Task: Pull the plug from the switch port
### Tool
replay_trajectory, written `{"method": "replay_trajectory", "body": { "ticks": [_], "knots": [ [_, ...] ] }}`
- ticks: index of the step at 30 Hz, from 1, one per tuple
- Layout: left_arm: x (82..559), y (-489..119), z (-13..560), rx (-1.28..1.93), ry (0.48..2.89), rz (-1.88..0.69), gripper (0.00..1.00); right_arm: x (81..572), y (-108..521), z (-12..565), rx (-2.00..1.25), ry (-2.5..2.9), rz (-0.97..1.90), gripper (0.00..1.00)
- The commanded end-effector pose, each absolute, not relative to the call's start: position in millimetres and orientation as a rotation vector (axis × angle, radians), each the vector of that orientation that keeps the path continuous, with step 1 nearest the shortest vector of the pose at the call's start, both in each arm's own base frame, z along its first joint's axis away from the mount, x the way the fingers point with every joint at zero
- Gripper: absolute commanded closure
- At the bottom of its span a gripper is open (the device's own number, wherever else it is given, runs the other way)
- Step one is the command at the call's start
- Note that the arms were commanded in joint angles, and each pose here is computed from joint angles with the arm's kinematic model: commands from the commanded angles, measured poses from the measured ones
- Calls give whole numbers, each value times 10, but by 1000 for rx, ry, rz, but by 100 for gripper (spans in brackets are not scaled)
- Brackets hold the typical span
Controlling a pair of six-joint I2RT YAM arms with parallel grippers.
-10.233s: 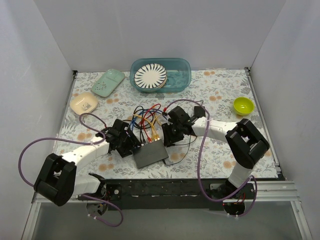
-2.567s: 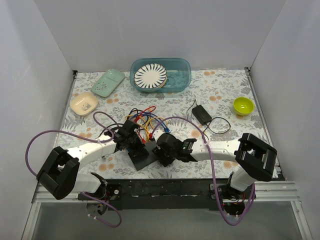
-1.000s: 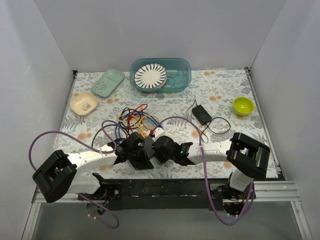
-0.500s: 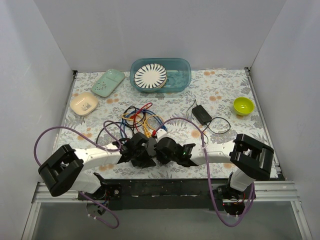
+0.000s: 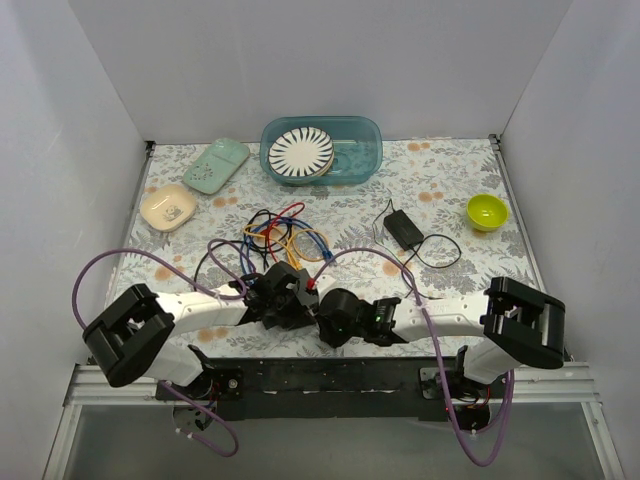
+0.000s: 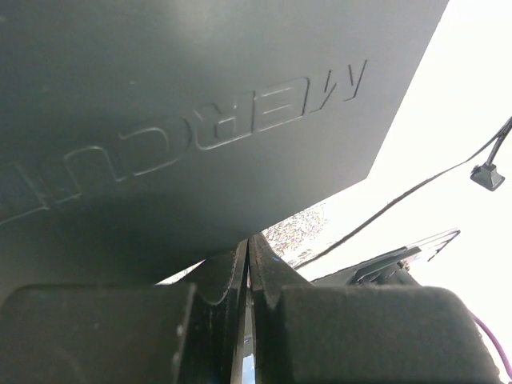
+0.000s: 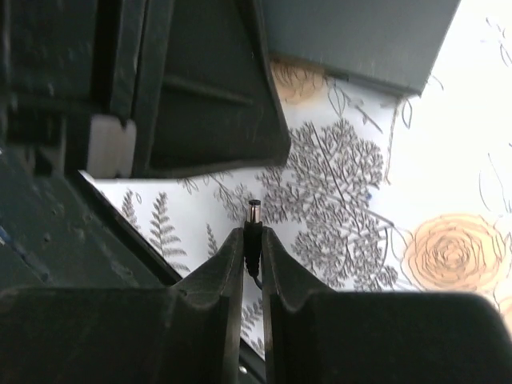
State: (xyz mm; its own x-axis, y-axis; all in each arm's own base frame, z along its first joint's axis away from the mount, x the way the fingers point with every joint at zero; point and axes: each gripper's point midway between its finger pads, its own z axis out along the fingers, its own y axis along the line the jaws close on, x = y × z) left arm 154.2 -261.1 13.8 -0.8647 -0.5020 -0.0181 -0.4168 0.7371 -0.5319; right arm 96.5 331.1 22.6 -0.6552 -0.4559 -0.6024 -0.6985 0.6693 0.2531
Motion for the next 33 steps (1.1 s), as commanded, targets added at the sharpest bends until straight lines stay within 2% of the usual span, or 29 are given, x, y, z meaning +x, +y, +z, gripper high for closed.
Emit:
{"method": "replay_trajectory", "body": {
  "ticks": [1, 6, 10, 14, 20, 21, 22, 23, 26, 27, 28, 29, 31, 33],
  "knots": [
    [1514, -1978, -337, -1213, 2663, -350, 100, 958, 2723, 7, -903, 2512, 331, 99],
    [1654, -2103, 139, -1012, 2612, -556, 100, 1534, 2440, 430, -605, 2456, 162, 99],
    [1716, -2067, 512, -957, 2518, -660, 100, 1960, 1947, 510, -320, 2501, 54, 99],
    [1691, -1947, 708, -945, 2463, -681, 96, 2339, 1508, 461, -26, 2536, -2, 99],
    [1634, -1838, 760, -919, 2484, -613, 95, 2667, 1255, 305, 174, 2603, -38, 99],
    [1636, -1826, 776, -922, 2482, -607, 95, 2690, 1213, 278, 190, 2615, -50, 91],
    [1645, -1800, 798, -918, 2474, -592, 94, 2729, 1178, 278, 205, 2612, -61, 79],
    [1641, -1775, 834, -921, 2473, -576, 92, 2786, 1140, 308, 223, 2595, -70, 56],
    [1659, -1706, 933, -924, 2438, -565, 50, 2954, 1271, 731, 188, 2435, -38, 38],
    [1668, -1695, 956, -937, 2425, -568, 40, 3041, 1340, 939, 151, 2353, -41, 27],
    [1675, -1681, 983, -948, 2412, -573, 30, 3082, 1457, 1104, 130, 2299, -12, 22],
    [1683, -1653, 986, -956, 2403, -558, 25, 3047, 1663, 1274, 70, 2261, 37, 7],
    [1721, -1647, 1048, -968, 2385, -555, 19, 2997, 1953, 1495, -14, 2240, 85, 6],
    [1769, -1629, 1114, -969, 2370, -532, 17, 2897, 2191, 1539, -99, 2260, 143, 6]
  ]
}}
